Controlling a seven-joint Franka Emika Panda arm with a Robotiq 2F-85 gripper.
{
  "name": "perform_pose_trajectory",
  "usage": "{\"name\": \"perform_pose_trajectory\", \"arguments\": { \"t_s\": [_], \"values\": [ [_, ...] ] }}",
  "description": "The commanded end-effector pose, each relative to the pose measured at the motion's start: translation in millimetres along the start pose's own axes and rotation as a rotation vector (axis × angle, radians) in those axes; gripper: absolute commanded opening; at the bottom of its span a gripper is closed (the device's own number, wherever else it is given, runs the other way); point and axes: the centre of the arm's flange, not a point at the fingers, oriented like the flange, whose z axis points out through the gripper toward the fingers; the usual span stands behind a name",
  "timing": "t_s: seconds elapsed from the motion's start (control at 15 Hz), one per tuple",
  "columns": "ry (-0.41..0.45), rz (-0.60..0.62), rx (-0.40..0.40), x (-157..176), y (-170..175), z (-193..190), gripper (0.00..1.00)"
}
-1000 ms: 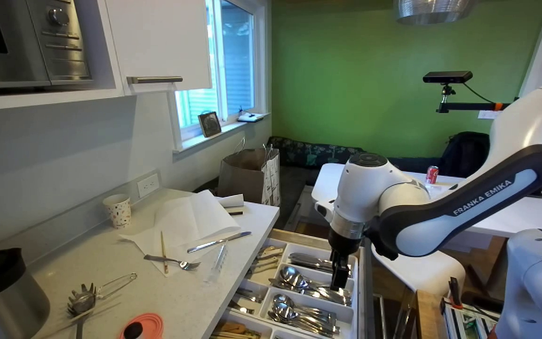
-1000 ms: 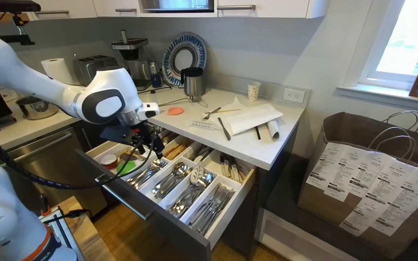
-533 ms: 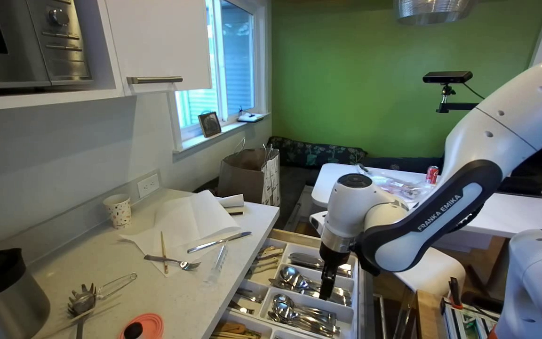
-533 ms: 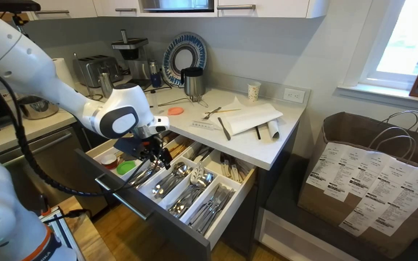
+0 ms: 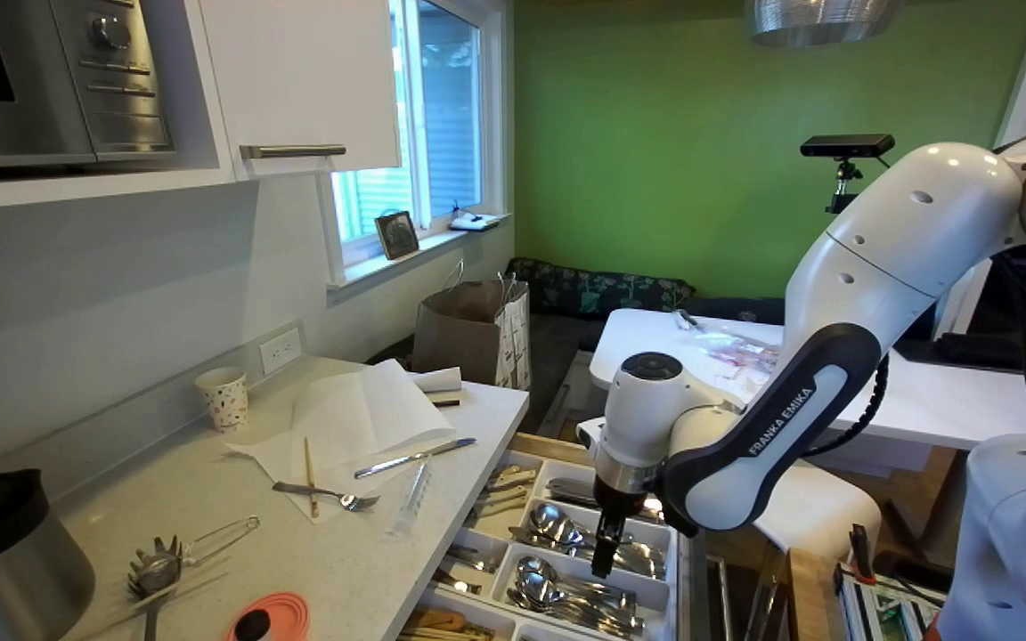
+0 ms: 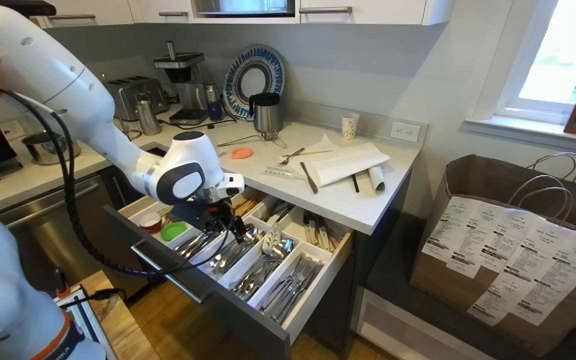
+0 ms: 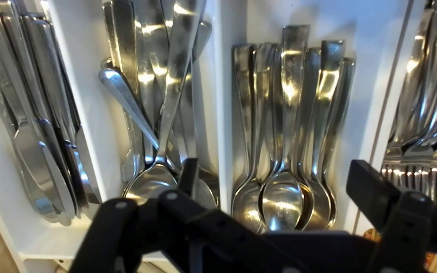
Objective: Pick up one silver spoon from the open drawer and put it on the sheet of kitchen paper on the kitchen counter
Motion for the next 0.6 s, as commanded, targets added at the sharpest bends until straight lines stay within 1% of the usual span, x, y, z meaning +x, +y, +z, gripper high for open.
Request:
{"name": "perform_pose_trajectory", "arguments": {
  "t_s": [0.0, 0.2, 0.33, 0.53],
  "values": [
    [0.001, 0.000, 0.000, 1, 0, 0, 1.00],
    [0.002, 0.000, 0.000, 1, 0, -1, 1.00],
    [-0.034, 0.000, -0.003, 7, -2, 9, 1.00],
    [-0.043, -0.003, -0.015, 13, -6, 22, 1.00]
  ]
}}
